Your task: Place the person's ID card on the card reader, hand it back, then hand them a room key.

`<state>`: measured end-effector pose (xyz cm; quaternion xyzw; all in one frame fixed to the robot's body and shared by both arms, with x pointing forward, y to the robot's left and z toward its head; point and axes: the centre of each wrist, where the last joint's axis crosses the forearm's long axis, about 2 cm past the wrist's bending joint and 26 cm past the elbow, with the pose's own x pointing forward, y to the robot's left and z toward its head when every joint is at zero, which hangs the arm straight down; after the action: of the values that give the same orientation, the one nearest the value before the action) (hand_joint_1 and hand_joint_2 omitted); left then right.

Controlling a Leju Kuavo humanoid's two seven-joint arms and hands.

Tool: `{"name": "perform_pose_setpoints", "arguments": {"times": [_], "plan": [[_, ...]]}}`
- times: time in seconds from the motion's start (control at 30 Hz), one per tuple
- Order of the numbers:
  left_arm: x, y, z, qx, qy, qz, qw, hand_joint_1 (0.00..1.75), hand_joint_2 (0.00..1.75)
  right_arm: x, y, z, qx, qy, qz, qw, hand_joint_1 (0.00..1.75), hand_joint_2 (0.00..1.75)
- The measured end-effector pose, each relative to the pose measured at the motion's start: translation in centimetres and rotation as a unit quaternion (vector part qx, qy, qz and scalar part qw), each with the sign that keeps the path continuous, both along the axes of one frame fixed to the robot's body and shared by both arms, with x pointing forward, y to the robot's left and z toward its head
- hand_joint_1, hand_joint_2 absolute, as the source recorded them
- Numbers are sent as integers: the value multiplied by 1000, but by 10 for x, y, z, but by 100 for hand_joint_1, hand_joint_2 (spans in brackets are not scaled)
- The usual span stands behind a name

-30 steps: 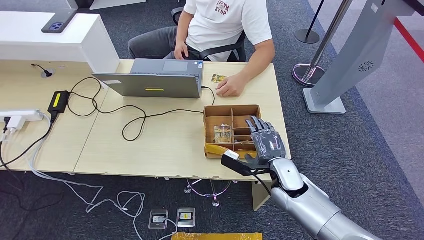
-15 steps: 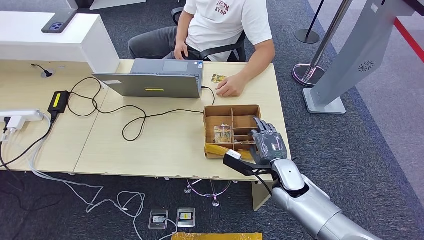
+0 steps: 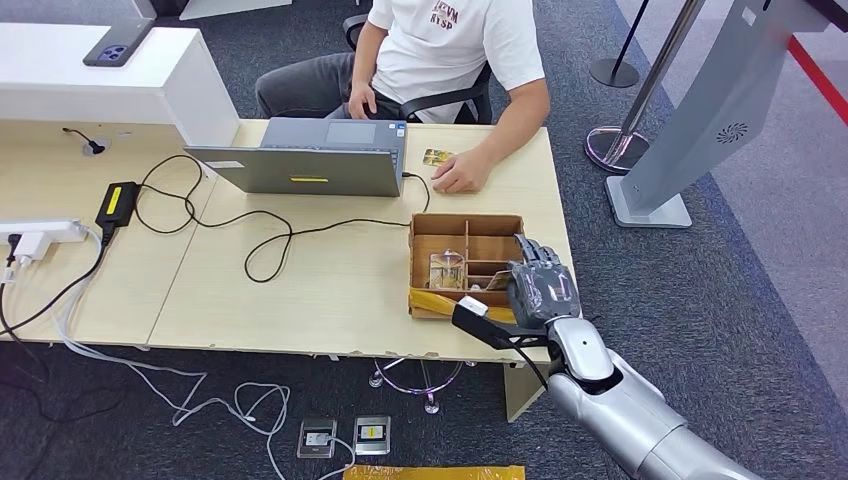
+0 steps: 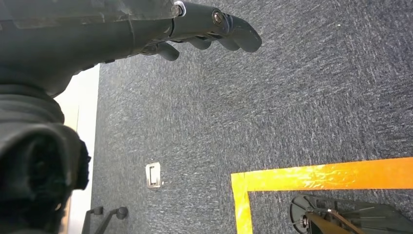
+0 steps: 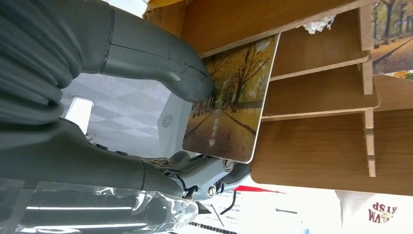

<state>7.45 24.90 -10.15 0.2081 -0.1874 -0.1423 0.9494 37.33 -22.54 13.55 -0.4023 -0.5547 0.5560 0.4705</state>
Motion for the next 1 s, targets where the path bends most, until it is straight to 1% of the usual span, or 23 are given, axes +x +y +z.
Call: {"name": "perform_pose_setpoints", "arguments": {"times": [0.23,0.37,0.43,0.5,0.73,0.87,1.0], "plan": [[0,-1,0,2,-2,-2,1000,0,0,2,-3,2,0,-12,-6,1000,174,175],[0,-2,0,1,-3,-4,1000,0,0,4,-4,6,2,-30,-14,999,175,175],[0,-2,0,1,-4,-6,1000,0,0,8,-4,13,6,-50,-22,999,174,175],[1,-2,0,2,-4,-6,1000,0,0,15,-5,28,13,-76,-30,997,171,175],[1,-2,1,3,-9,-11,1000,0,0,44,-10,93,36,-159,-49,985,161,175],[1,-2,1,5,-12,-13,1000,0,0,57,-13,125,43,-186,-59,980,159,175],[1,-2,1,4,-16,-18,1000,0,0,65,-16,147,48,-201,-69,976,159,175]]}}
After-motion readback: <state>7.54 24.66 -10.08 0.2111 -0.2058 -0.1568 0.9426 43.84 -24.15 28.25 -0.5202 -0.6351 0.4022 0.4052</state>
